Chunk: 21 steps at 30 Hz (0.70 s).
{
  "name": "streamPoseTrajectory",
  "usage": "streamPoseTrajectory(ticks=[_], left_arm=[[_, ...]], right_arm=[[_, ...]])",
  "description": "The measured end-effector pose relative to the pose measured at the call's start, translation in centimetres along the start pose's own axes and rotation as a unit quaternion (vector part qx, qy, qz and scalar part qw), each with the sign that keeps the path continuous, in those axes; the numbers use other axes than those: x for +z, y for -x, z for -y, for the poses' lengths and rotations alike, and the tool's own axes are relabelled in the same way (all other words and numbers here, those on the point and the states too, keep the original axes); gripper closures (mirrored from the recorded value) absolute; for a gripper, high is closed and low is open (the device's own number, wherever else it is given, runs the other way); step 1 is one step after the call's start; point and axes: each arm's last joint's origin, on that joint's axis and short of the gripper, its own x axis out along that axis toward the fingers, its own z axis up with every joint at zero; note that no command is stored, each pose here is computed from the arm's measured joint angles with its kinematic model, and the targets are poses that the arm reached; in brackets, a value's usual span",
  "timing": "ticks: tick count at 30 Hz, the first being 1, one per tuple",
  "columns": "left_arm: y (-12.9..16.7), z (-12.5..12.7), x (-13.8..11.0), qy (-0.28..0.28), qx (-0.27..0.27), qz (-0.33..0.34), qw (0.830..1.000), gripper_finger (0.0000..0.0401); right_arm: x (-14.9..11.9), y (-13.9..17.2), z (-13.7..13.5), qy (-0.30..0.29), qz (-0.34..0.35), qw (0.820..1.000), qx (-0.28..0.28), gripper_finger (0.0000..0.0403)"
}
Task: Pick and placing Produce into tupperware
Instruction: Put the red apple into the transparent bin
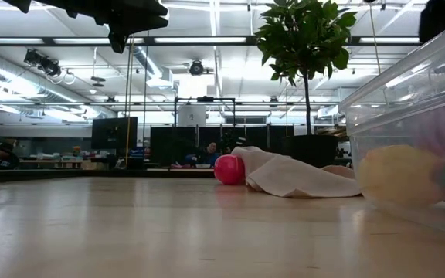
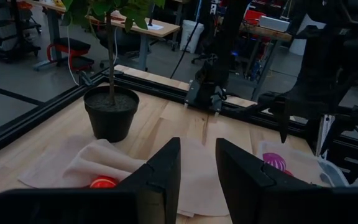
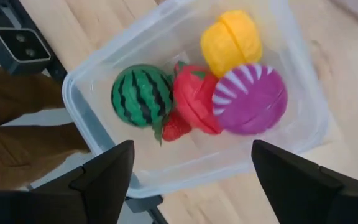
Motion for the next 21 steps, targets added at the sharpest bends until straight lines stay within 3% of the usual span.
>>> streamPoseTrajectory(ticks=[7, 21], left_arm=[[0.0, 0.0, 0.0, 0.0, 0.0, 0.0, 1.0, 0.0294], [0.0, -0.1, -0.3, 0.0, 0.004, -0.014, 1.0, 0.0294]], right_arm=[[-1.6, -0.2, -0.6, -0.008, 0.004, 1.0, -0.004, 0.0075], [-1.1, -0.1, -0.8, 0.004, 0.049, 0.999, 0.001, 0.008]])
